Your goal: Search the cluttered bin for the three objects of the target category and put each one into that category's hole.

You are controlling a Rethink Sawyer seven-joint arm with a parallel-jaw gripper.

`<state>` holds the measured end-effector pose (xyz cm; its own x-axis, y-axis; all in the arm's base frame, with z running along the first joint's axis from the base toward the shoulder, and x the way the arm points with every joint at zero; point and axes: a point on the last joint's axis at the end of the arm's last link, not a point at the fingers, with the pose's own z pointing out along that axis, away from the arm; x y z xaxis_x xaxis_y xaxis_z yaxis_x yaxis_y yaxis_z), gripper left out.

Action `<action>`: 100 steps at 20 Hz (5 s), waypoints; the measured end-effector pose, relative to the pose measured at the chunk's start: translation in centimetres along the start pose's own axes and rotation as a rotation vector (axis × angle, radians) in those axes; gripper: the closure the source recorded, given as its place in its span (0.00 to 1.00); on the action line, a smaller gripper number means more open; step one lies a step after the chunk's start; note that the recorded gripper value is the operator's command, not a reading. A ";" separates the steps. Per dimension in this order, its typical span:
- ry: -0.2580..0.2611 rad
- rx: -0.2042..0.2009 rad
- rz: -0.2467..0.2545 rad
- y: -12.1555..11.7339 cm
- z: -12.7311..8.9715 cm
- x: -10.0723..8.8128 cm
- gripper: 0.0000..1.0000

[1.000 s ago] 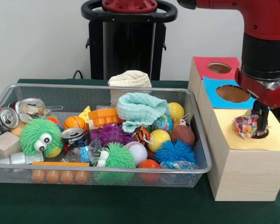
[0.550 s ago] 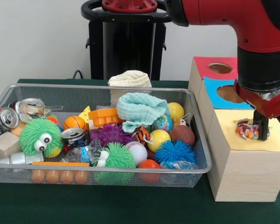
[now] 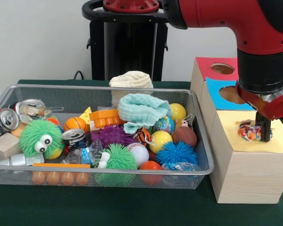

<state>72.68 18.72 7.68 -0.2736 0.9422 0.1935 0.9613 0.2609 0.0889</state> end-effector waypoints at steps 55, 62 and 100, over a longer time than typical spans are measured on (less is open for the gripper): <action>-0.019 0.091 -0.075 -2.6 2.7 -1.0 0.00; -0.032 0.068 -0.082 -1.9 2.5 -1.0 0.00; 0.014 0.166 -0.086 -5.9 -6.6 0.3 1.00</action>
<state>66.74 16.06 13.63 -0.3545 0.9122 0.2054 0.9262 0.3728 -0.0570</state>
